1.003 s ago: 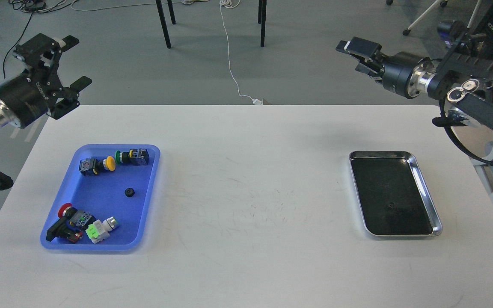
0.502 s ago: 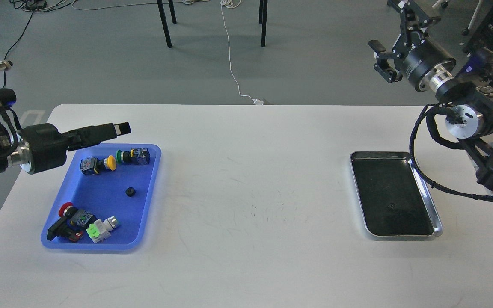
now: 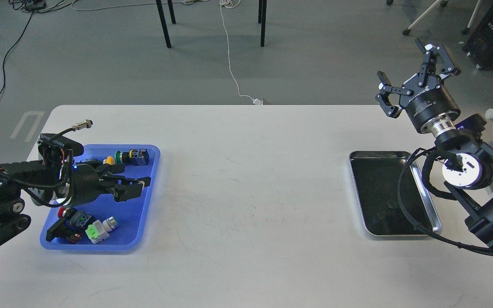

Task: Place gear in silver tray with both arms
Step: 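Reach the left gripper into the blue tray and grasp another black gear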

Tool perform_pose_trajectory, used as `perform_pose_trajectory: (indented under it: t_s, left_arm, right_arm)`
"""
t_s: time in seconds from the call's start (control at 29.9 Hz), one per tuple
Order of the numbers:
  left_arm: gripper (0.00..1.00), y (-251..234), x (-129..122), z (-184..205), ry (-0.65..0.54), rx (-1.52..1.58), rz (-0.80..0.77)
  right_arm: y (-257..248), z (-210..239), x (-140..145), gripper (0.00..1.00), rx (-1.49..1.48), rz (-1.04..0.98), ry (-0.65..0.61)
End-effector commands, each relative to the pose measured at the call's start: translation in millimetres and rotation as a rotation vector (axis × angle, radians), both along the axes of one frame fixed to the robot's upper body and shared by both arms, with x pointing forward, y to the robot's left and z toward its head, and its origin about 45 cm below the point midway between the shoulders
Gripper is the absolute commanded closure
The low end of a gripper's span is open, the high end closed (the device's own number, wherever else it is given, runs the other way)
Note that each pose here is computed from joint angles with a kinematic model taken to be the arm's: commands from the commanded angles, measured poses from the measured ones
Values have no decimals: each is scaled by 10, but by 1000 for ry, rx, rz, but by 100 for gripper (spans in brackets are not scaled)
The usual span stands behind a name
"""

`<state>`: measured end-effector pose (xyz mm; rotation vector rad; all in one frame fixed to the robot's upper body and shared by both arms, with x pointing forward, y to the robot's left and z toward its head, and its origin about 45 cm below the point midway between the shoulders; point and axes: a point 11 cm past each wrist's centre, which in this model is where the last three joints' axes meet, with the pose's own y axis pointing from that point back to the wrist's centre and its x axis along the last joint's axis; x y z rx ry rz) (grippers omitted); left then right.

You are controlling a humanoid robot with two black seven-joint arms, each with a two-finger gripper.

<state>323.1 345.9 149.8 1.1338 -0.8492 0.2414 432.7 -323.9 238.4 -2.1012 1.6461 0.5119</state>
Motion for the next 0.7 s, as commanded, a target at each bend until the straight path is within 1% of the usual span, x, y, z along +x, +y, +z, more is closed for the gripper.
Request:
perform_pose_trajectory:
  t_s: [0.0, 0.17, 0.23, 0.3, 0.37, 0.4, 0.47, 0.67]
  left_arm:
    - [21, 114, -30, -112, -6, 38, 7]
    - [29, 235, 40, -177, -24, 54, 49]
    - [33, 272, 45, -188, -22, 59, 58]
    - [41, 271, 33, -204, -18, 56, 60]
    - [50, 256, 20, -229, -12, 56, 56]
    - [51, 231, 23, -244, -12, 53, 53]
    - [53, 234, 37, -288, -11, 55, 61]
    - [53, 252, 39, -321, -5, 58, 71]
  right_arm:
    - [-12, -14, -11, 4, -2, -1, 3]
    - [-2, -20, -10, 4, 0, -2, 5]
    - [-1, -30, -15, 4, -1, -2, 7]
    - [-3, -27, -11, 4, -3, -2, 6]
    - [0, -30, -12, 4, -4, -1, 7]
    - [-2, -37, -13, 4, -5, -1, 9]
    - [2, -50, -19, 4, -7, 0, 12]
    - [9, -51, -18, 4, -10, 3, 13]
